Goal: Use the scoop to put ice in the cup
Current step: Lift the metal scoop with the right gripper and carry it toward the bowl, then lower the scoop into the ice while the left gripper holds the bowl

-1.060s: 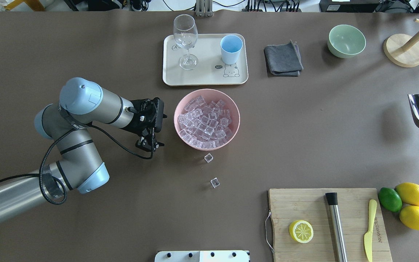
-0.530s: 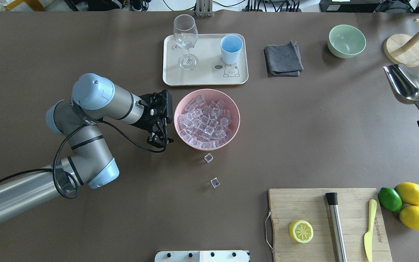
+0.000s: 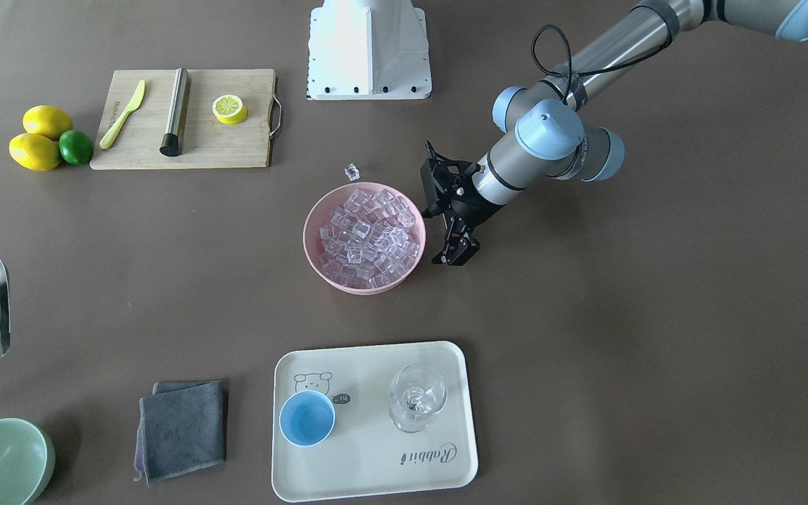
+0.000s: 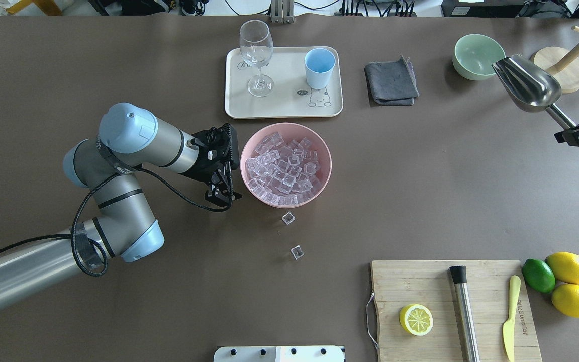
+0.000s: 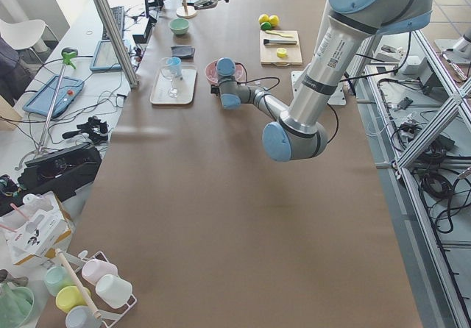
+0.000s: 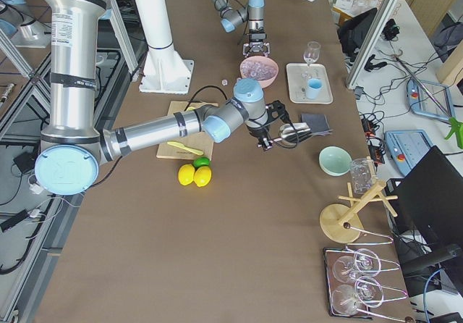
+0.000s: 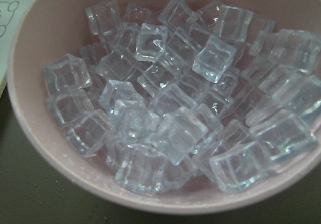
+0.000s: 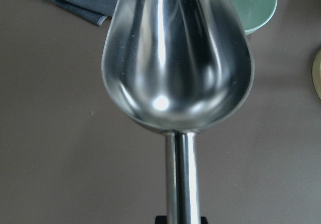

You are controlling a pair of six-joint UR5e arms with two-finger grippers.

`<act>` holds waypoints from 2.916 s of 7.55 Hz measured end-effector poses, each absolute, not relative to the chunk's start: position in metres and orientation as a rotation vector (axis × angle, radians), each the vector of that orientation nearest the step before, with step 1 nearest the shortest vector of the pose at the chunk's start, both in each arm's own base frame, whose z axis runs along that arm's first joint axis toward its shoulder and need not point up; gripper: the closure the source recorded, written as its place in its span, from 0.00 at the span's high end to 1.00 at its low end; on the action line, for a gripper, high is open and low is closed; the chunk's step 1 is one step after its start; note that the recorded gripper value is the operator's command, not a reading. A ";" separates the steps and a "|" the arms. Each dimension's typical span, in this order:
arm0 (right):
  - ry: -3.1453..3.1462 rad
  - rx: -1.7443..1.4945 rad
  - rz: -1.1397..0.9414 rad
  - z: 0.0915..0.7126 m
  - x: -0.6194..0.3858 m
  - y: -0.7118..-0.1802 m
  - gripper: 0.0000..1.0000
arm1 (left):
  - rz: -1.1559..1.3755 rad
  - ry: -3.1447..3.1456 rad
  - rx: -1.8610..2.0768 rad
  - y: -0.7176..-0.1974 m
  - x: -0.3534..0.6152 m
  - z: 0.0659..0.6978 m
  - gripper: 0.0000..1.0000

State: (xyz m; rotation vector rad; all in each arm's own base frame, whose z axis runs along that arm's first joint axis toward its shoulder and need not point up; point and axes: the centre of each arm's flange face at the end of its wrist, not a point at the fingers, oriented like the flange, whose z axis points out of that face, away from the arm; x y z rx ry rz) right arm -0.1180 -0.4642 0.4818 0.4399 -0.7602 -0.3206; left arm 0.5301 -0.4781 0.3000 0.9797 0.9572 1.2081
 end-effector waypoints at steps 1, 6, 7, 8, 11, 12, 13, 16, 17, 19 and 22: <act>-0.724 0.464 -0.408 0.469 -0.118 -0.466 0.00 | 1.212 0.964 0.986 -0.475 0.532 0.299 0.98; -0.605 0.446 -0.921 0.348 -0.181 -0.468 0.00 | 1.232 0.983 1.010 -0.460 0.543 0.295 0.98; -0.594 0.437 -0.973 0.321 -0.206 -0.462 0.00 | 1.234 0.985 1.011 -0.459 0.544 0.295 0.98; -0.580 0.438 -1.021 0.300 -0.230 -0.454 0.00 | 1.236 0.985 1.012 -0.458 0.545 0.295 0.98; -0.461 0.412 -1.125 0.237 -0.294 -0.440 0.00 | 1.239 0.985 1.013 -0.456 0.546 0.295 0.98; -0.405 0.374 -1.156 0.216 -0.320 -0.439 0.00 | 1.239 0.985 1.013 -0.456 0.546 0.295 0.98; -0.359 0.336 -1.178 0.198 -0.342 -0.442 0.00 | 1.239 0.986 1.014 -0.456 0.546 0.296 0.98; -0.244 0.225 -1.253 0.158 -0.401 -0.461 0.00 | 1.236 0.982 1.014 -0.457 0.545 0.298 0.98; -0.208 0.209 -1.288 0.153 -0.411 -0.461 0.00 | 1.233 0.979 1.016 -0.457 0.544 0.299 0.98; -0.141 0.191 -1.367 0.155 -0.431 -0.455 0.00 | 1.232 0.979 1.018 -0.457 0.544 0.298 0.98; -0.069 0.171 -1.429 0.154 -0.462 -0.450 0.00 | 1.226 0.981 1.014 -0.457 0.544 0.298 0.98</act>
